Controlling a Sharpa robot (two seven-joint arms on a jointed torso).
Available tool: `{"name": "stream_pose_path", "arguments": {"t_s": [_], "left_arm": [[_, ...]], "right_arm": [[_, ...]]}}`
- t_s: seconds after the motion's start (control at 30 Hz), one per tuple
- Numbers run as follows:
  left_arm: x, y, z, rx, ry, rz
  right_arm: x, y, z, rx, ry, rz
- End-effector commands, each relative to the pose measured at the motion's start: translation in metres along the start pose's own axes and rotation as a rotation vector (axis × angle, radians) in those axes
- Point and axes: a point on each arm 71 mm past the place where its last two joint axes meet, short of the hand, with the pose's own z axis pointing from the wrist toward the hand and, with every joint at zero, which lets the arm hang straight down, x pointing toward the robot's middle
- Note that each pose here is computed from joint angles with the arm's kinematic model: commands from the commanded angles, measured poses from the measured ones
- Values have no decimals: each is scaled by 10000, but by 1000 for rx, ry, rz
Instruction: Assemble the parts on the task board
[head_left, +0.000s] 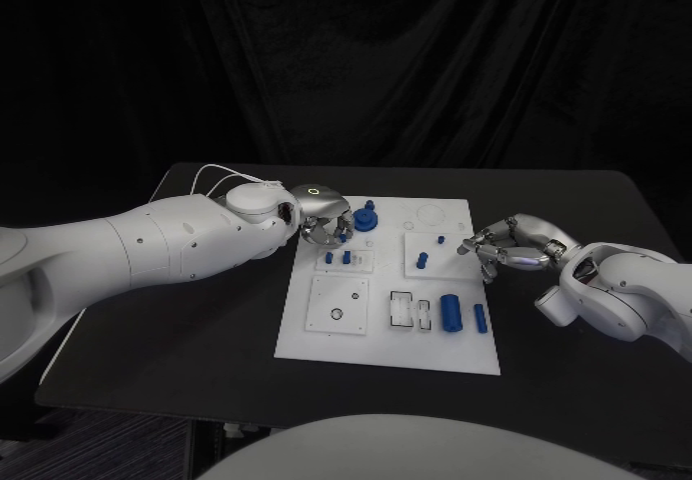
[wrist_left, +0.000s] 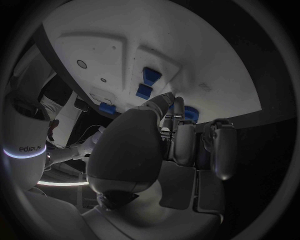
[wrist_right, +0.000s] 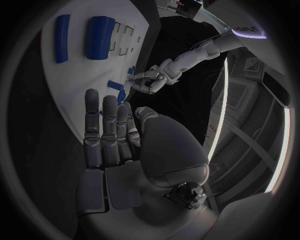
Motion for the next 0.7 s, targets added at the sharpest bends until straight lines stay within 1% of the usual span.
{"name": "stream_pose_path", "arguments": {"t_s": [0.03, 0.2, 0.43, 0.7], "left_arm": [[35, -29, 17, 7, 16, 0], [49, -25, 25, 0, 34, -4], [90, 4, 17, -25, 74, -12], [100, 9, 13, -26, 75, -12]], "right_arm": [[20, -18, -4, 21, 13, 5], [20, -19, -6, 23, 14, 5], [18, -21, -12, 25, 13, 5], [20, -21, -9, 26, 14, 6]]}}
